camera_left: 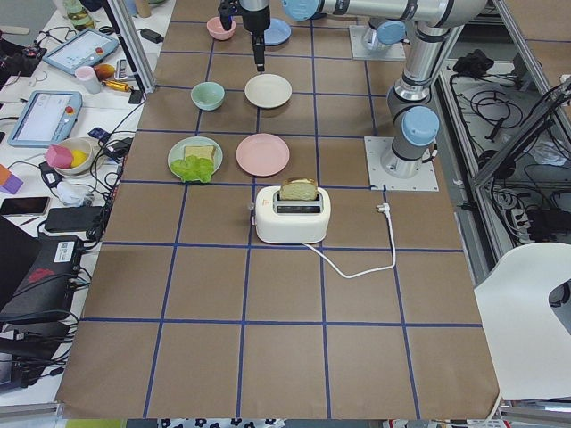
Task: Stack three plates with pink and blue
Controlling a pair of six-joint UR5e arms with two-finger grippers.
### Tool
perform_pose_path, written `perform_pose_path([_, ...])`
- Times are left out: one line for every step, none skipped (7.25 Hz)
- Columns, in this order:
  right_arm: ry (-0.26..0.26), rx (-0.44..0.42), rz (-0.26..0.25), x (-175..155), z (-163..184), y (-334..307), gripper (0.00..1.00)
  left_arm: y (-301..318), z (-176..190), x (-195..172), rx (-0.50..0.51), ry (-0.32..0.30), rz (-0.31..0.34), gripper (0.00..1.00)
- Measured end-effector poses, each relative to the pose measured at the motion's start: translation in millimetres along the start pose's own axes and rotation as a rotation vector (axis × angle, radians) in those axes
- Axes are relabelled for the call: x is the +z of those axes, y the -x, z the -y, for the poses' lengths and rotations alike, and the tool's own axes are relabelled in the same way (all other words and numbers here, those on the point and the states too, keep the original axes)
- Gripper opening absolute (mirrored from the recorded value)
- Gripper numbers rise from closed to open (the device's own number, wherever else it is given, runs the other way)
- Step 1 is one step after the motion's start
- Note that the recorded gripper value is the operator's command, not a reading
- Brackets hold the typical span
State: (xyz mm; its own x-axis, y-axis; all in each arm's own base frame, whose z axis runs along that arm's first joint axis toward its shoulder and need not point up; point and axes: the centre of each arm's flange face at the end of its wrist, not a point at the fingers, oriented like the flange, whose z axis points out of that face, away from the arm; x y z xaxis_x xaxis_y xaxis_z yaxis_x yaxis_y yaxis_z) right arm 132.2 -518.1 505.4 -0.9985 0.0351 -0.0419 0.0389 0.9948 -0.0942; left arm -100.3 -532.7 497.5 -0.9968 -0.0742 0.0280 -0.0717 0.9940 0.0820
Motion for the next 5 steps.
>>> perform_pose_path([0.001,0.001,-0.001,0,0,-1,1.0,1,6,32,0.001,0.036,0.001,1.0])
perform_pose_path([0.002,0.001,-0.002,1,0,-1,1.0,2,10,72,0.004,0.046,0.001,1.0])
perform_pose_path([0.002,0.0,-0.002,1,0,-2,1.0,3,11,118,0.008,0.033,0.001,1.0])
perform_pose_path([0.002,-0.002,-0.002,1,0,-2,1.0,3,7,161,0.02,0.009,0.002,1.0])
perform_pose_path([0.003,-0.003,-0.003,1,0,-2,1.0,2,1,197,0.046,-0.015,0.003,1.0])
